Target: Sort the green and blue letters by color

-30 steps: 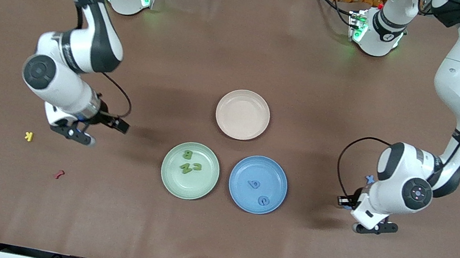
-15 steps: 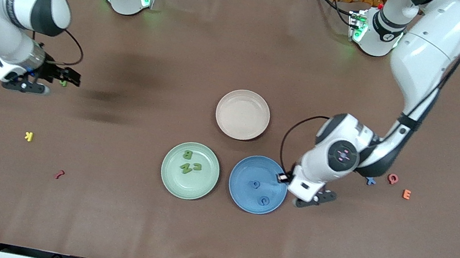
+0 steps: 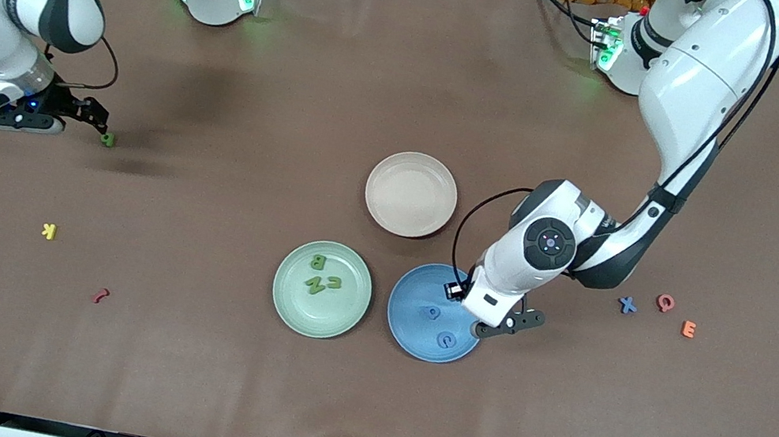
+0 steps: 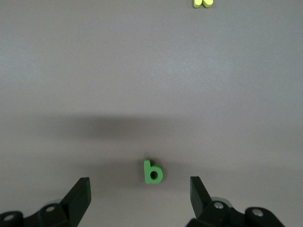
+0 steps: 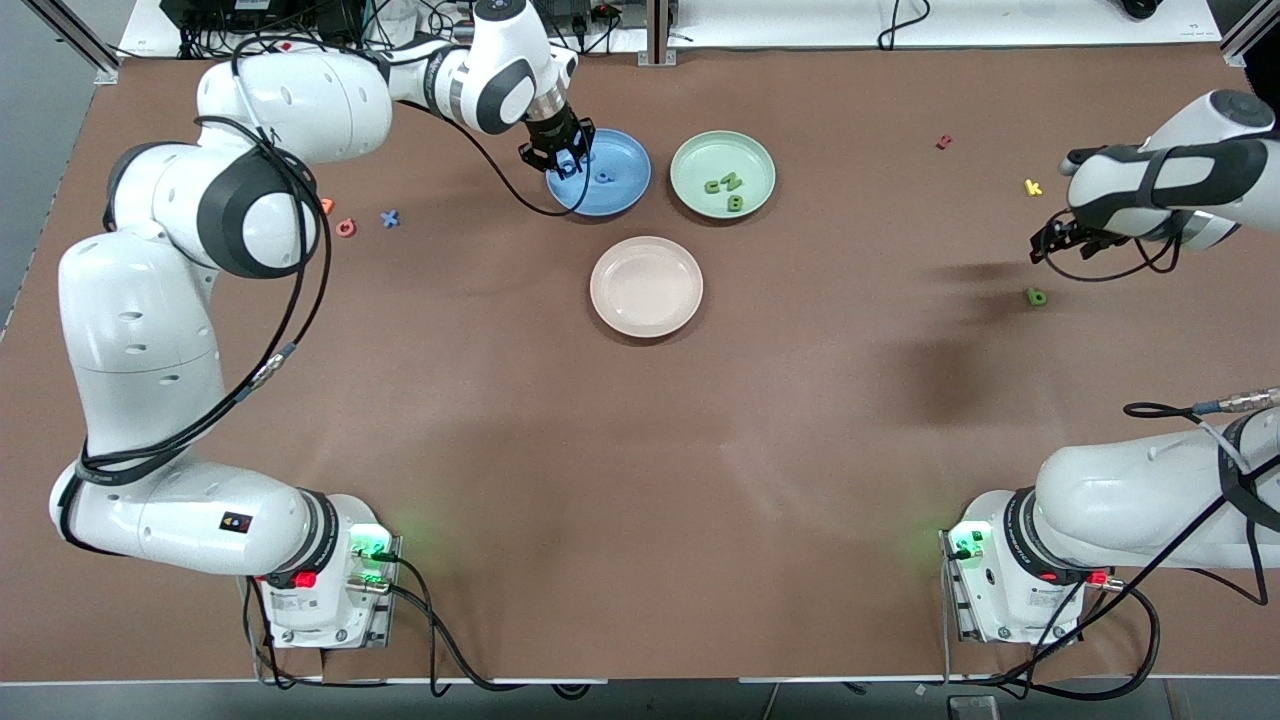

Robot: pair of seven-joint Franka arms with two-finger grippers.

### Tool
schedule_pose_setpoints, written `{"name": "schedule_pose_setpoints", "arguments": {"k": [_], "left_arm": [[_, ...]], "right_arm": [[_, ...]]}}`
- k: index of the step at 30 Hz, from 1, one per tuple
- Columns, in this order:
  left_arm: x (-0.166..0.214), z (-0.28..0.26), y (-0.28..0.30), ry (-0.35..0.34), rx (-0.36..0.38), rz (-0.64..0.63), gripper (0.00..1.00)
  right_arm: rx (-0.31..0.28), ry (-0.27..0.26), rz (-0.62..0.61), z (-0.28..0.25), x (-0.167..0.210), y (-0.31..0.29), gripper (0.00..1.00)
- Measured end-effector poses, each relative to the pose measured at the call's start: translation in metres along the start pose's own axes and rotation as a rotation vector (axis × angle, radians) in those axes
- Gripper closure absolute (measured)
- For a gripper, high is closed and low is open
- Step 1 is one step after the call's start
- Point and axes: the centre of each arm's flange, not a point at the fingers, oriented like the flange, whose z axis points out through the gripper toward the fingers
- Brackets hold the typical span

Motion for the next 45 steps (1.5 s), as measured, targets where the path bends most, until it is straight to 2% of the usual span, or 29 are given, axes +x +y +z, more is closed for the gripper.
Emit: {"name": "schedule_pose_setpoints", "arguments": {"k": [1, 4, 6, 9, 10, 11, 12, 16, 21, 25, 33, 40, 45], "left_arm": [[0.0, 0.0, 0.0, 0.0, 0.0, -0.001, 0.67], [0.001, 0.0, -0.001, 0.001, 0.0, -0.001, 0.55], [0.001, 0.0, -0.001, 0.001, 0.0, -0.001, 0.48], [0.002, 0.0, -0.001, 0.002, -0.001, -0.003, 0.34], [0.002, -0.001, -0.002, 0.002, -0.001, -0.004, 0.25], [0.003, -0.001, -0.002, 0.003, -0.001, -0.005, 0.25], [0.004, -0.001, -0.002, 0.004, -0.002, -0.006, 0.16], [0.011, -0.004, -0.006, 0.009, -0.005, -0.023, 0.0], [0.04, -0.009, -0.037, -0.002, 0.029, -0.156, 0.0], [0.078, -0.013, -0.09, -0.041, 0.101, -0.302, 0.0], [0.14, -0.022, -0.194, -0.076, 0.154, -0.515, 0.0], [0.139, -0.002, -0.235, -0.087, 0.232, -0.513, 0.0], [0.13, 0.012, -0.257, -0.111, 0.282, -0.368, 0.0]], "right_arm": [[-0.004, 0.005, -0.006, 0.004, -0.002, -0.001, 0.07], [-0.015, 0.02, -0.026, 0.014, -0.005, -0.001, 0.08], [-0.023, 0.03, -0.038, 0.022, -0.007, -0.001, 0.13], [-0.029, 0.028, -0.044, 0.031, -0.01, 0.002, 0.14], [-0.03, 0.025, -0.043, 0.035, -0.011, 0.004, 0.16], [-0.03, 0.024, -0.042, 0.037, -0.012, 0.005, 0.16], [-0.031, 0.022, -0.041, 0.039, -0.013, 0.006, 0.16], [-0.034, 0.018, -0.039, 0.047, -0.015, 0.009, 0.19], [-0.037, 0.014, -0.037, 0.056, -0.018, 0.012, 0.23], [-0.035, 0.006, -0.034, 0.06, -0.02, 0.013, 0.25], [-0.029, -0.011, -0.033, 0.066, -0.026, 0.011, 0.27], [-0.023, -0.026, -0.032, 0.072, -0.031, 0.01, 0.3], [-0.022, -0.033, -0.032, 0.077, -0.032, 0.01, 0.33]]}}
